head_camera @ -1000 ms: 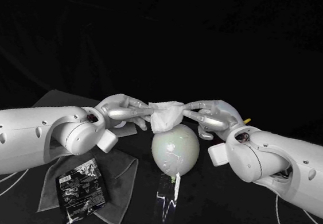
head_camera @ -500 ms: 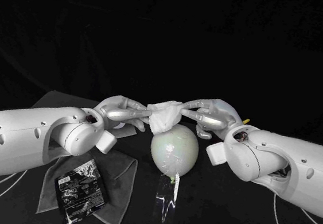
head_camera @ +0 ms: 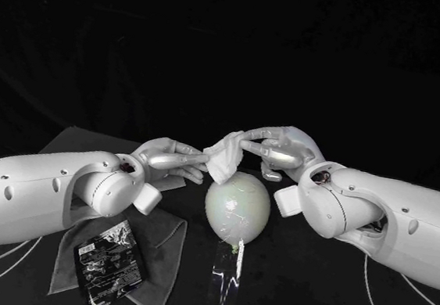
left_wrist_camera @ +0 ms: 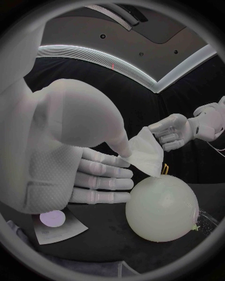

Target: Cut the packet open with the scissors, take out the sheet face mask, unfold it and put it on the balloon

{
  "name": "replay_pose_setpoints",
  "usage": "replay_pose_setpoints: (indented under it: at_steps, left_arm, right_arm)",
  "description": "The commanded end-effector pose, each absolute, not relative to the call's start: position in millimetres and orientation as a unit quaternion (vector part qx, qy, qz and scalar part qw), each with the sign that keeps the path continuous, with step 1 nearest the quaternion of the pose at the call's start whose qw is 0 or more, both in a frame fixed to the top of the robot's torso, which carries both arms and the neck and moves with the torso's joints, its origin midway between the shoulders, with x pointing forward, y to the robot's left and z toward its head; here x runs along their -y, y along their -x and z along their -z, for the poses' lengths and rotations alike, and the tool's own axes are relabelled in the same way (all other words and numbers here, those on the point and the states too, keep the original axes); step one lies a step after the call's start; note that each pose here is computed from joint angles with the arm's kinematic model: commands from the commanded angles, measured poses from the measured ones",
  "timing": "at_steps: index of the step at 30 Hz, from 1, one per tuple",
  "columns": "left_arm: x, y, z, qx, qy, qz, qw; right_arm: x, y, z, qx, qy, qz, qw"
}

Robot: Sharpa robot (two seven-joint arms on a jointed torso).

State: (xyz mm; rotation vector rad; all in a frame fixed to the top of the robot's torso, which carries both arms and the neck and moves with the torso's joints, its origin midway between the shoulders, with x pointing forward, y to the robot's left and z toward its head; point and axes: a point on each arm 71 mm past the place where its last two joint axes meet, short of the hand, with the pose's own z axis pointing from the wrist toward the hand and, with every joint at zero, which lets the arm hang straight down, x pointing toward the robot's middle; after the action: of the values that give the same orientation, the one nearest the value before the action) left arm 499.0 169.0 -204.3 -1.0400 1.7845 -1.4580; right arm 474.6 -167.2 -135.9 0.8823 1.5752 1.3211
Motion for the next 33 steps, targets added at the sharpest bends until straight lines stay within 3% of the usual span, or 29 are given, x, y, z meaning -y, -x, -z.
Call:
replay_pose_setpoints:
  at_steps: [1, 21, 33]
  left_arm:
    - [-163.9, -498.6, 206.7, -0.656, 0.418, 0.571, 0.262]
    - [-151.8, -501.3, 222.4, -0.553, 0.507, 0.643, 0.152]
    - [-150.1, -501.3, 227.2, -0.499, 0.541, 0.668, 0.109]
  right_arm:
    - [161, -477, 131, -0.63, -0.341, -0.541, 0.44]
    - [131, -494, 118, -0.625, -0.326, -0.555, 0.441]
    - [120, -497, 117, -0.625, -0.321, -0.56, 0.439]
